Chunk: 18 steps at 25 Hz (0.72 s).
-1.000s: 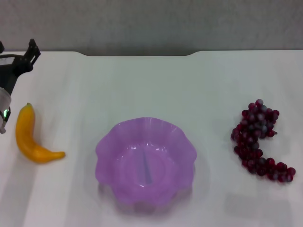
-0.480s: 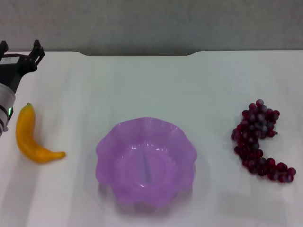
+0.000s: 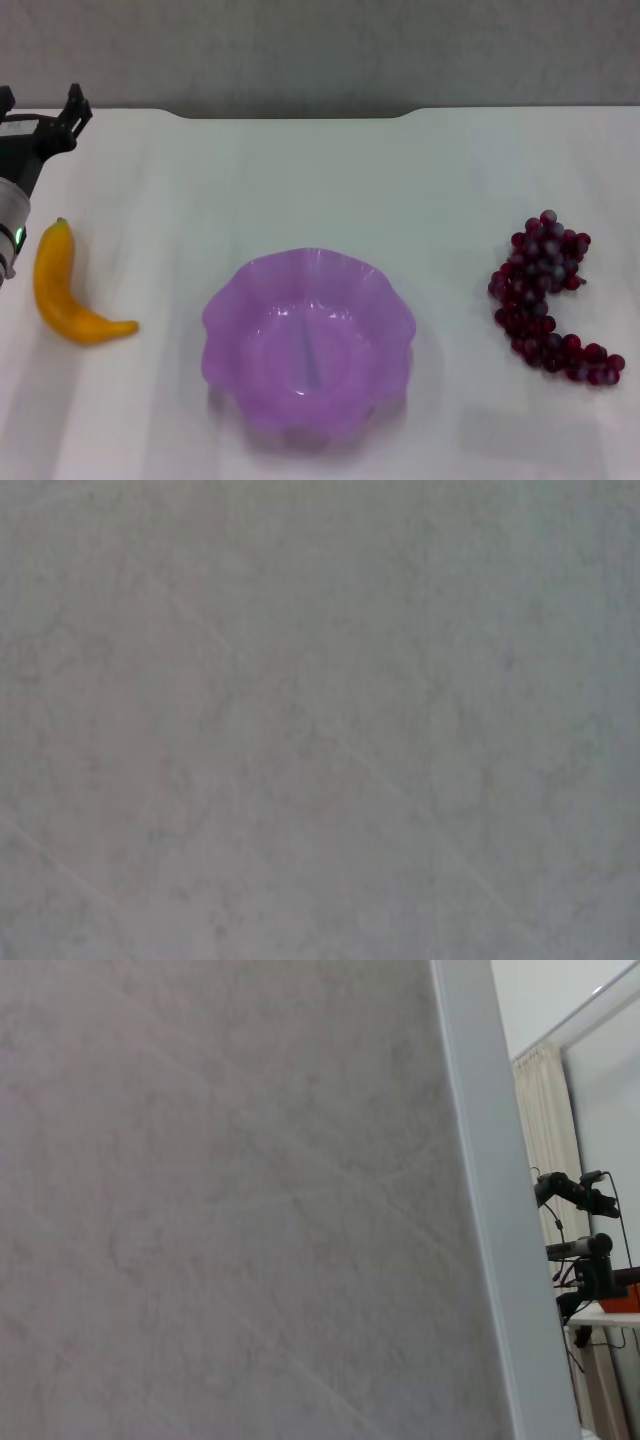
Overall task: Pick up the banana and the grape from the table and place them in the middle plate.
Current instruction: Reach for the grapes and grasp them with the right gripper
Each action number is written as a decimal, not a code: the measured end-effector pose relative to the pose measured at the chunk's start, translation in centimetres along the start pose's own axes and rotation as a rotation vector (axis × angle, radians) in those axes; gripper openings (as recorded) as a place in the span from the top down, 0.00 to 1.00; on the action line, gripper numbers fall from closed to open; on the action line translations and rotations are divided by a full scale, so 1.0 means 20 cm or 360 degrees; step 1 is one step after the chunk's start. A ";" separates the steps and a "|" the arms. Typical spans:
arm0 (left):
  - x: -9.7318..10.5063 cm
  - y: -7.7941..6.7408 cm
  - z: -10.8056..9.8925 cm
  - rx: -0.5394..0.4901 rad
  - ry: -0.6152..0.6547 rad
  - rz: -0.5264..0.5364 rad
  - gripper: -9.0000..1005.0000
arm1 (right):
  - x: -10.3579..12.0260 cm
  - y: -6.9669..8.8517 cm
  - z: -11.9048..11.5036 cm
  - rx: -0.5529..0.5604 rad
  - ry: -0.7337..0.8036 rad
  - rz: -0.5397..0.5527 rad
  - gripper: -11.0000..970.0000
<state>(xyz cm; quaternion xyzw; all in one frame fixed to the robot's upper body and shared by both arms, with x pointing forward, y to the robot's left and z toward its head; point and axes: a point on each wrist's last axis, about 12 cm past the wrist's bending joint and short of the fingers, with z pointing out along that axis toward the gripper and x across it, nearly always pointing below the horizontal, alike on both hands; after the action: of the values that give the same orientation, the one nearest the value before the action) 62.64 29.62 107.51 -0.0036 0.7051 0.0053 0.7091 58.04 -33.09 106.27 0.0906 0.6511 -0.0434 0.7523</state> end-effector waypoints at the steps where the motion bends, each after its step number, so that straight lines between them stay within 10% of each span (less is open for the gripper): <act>1: 0.00 0.00 0.00 0.0002 -0.0001 0.0000 0.11 | 0.00 0.00 0.00 0.0000 0.0000 0.0000 0.09; 18: 0.00 -0.04 0.02 0.0039 0.0056 0.0079 0.11 | 0.03 0.02 0.04 -0.0006 0.0123 0.0002 0.09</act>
<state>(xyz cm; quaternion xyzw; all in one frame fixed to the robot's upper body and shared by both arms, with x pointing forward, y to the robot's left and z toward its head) 63.15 28.87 107.41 0.0226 0.7174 0.0141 0.6961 59.01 -32.83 105.87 0.0912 0.6797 -0.0382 0.7268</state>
